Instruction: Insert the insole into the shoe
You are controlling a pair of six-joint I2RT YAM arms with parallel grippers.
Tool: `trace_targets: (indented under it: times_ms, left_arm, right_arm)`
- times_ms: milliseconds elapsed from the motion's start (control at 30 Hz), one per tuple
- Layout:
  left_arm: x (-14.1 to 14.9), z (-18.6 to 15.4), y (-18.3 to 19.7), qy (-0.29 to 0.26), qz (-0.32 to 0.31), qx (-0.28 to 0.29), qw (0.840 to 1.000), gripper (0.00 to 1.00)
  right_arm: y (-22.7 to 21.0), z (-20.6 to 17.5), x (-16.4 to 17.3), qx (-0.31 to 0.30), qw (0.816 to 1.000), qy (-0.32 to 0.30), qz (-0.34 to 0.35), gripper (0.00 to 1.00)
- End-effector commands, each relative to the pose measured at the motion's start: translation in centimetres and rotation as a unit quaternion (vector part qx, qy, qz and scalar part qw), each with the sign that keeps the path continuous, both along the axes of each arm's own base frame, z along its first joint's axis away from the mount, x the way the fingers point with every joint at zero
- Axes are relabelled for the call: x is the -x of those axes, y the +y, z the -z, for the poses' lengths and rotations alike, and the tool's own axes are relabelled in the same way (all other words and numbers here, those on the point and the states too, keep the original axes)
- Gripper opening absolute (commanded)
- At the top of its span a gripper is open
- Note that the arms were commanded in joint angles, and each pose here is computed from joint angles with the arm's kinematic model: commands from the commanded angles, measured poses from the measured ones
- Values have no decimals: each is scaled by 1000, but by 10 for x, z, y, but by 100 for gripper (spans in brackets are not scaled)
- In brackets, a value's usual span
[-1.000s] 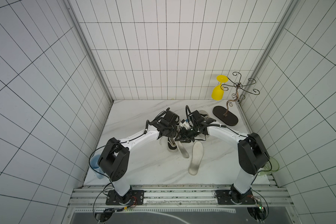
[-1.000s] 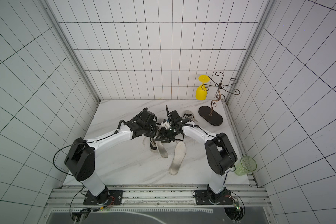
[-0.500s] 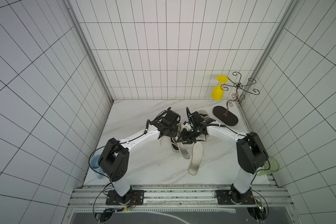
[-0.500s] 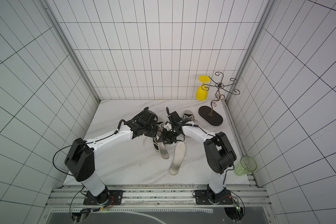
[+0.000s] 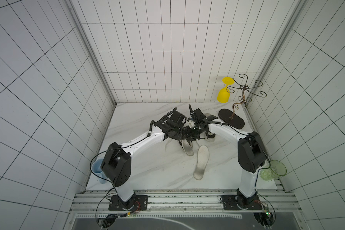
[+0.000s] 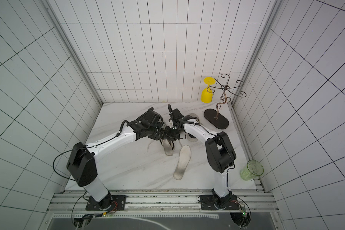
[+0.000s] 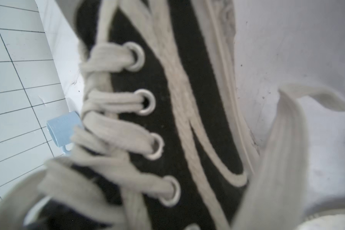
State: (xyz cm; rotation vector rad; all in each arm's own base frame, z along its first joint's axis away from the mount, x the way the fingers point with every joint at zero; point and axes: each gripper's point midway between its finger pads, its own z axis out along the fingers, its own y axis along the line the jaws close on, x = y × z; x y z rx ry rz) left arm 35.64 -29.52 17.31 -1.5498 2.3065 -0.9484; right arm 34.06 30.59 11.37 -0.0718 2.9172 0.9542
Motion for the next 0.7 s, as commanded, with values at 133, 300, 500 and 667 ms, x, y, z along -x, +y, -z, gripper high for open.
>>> trace_targets:
  times_ms: [133, 300, 500, 667]
  left_arm:
    - [-1, -13, -11, 6, 71, -11, 997, 0]
    - [1, 5, 0, 35, 88, -33, 995, 0]
    - [-9, 14, 8, 33, 79, -18, 996, 0]
    - [-16, 16, -2, 31, 111, 4, 993, 0]
  right_arm:
    - [-9, -46, -49, 48, 986, -158, -28, 34]
    - [-11, -63, -55, 65, 968, -232, -64, 35]
    - [-3, -69, -45, 31, 957, -275, -89, 37]
    - [4, -49, -42, 52, 944, -287, -157, 36]
